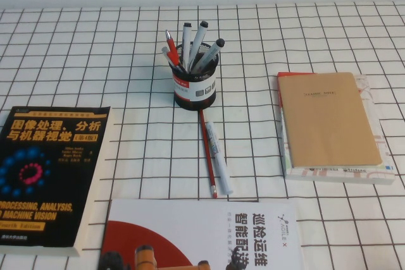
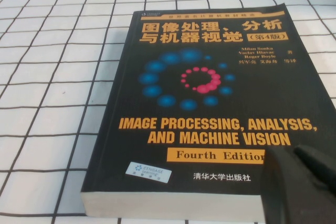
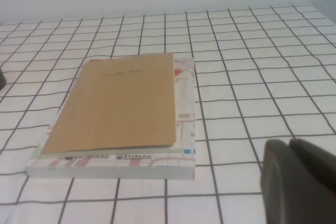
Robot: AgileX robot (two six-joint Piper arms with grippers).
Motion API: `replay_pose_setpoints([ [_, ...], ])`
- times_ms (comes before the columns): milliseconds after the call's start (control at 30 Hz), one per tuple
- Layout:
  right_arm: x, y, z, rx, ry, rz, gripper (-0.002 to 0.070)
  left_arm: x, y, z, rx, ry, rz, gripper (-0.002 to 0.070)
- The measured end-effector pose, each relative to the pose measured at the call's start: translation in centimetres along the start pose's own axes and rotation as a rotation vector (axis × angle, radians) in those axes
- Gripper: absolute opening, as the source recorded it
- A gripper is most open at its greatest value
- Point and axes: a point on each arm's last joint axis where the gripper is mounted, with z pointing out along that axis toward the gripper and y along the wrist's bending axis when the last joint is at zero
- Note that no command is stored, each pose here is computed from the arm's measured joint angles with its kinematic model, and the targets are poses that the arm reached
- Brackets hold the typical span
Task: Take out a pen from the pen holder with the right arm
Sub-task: 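Take a marker out of the pen holder and lay it on the table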
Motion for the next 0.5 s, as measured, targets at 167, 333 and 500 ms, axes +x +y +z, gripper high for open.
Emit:
replay_pose_setpoints([
  [167,0.56,0.05,-0.39,-0.017,0.036,-0.008,-0.0015,0.0,0.0,0.0,0.0,0.0,0.0,-0.0003],
  [333,0.85,0.03,-0.39,-0.016,0.064,-0.009,-0.0015,0.0,0.0,0.0,0.0,0.0,0.0,-0.0003],
  [500,1.12,0.0,-0.41,-0.014,0.093,-0.06,-0.0015,0.0,0.0,0.0,0.0,0.0,0.0,-0.0003],
])
